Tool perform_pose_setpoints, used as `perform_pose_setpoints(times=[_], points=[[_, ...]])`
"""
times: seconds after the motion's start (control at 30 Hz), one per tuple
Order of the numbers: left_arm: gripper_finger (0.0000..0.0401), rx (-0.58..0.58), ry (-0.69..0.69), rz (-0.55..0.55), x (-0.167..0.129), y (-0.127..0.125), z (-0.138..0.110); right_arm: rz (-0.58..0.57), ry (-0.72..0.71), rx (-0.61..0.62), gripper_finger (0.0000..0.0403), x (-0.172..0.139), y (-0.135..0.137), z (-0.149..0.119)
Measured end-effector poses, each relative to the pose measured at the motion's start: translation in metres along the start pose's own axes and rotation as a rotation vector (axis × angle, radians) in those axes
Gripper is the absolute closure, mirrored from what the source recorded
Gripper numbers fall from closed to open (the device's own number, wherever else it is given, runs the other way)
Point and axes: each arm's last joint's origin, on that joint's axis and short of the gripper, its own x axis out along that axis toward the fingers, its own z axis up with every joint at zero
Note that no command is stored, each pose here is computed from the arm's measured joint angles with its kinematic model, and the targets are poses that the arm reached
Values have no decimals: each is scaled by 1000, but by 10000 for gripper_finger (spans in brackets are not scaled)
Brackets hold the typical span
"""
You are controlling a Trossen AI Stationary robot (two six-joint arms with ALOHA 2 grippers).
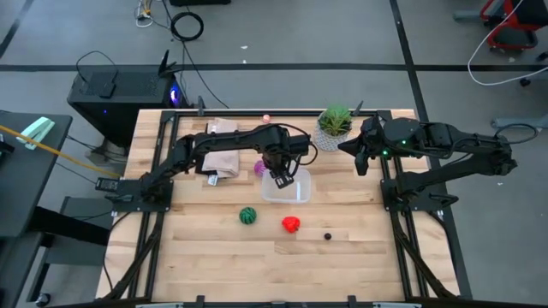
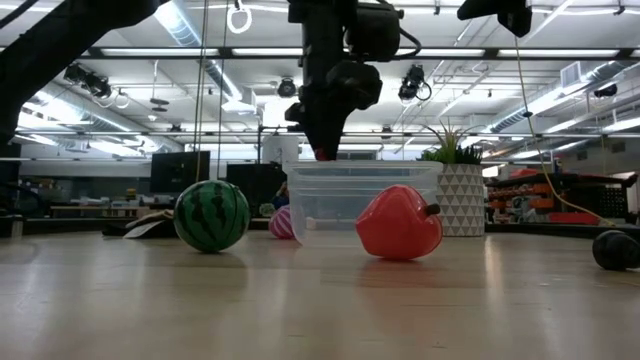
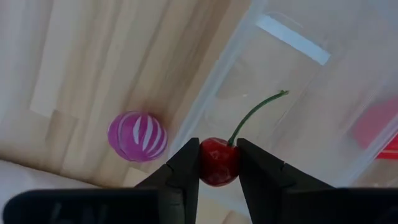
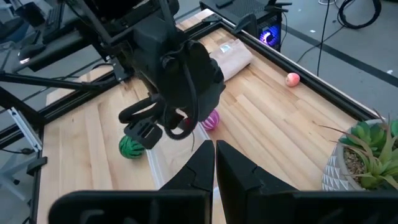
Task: Pick and placing Produce into tupperware
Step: Put the cherry into the transparent bin, then put the watermelon into the transparent bin
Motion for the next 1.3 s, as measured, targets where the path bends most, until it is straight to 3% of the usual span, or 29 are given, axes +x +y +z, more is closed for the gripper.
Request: perform_pose_setpoints(times=[0.43, 1.1, 1.3], points=[[295, -19, 10, -28, 0, -6, -2, 0, -1, 0, 380, 0, 0, 0], [228, 44, 7, -26, -1, -6, -2, 0, -1, 0, 380, 0, 0, 0], [240, 96, -96, 31, -22, -3, -3, 0, 0, 0, 380, 0, 0, 0]])
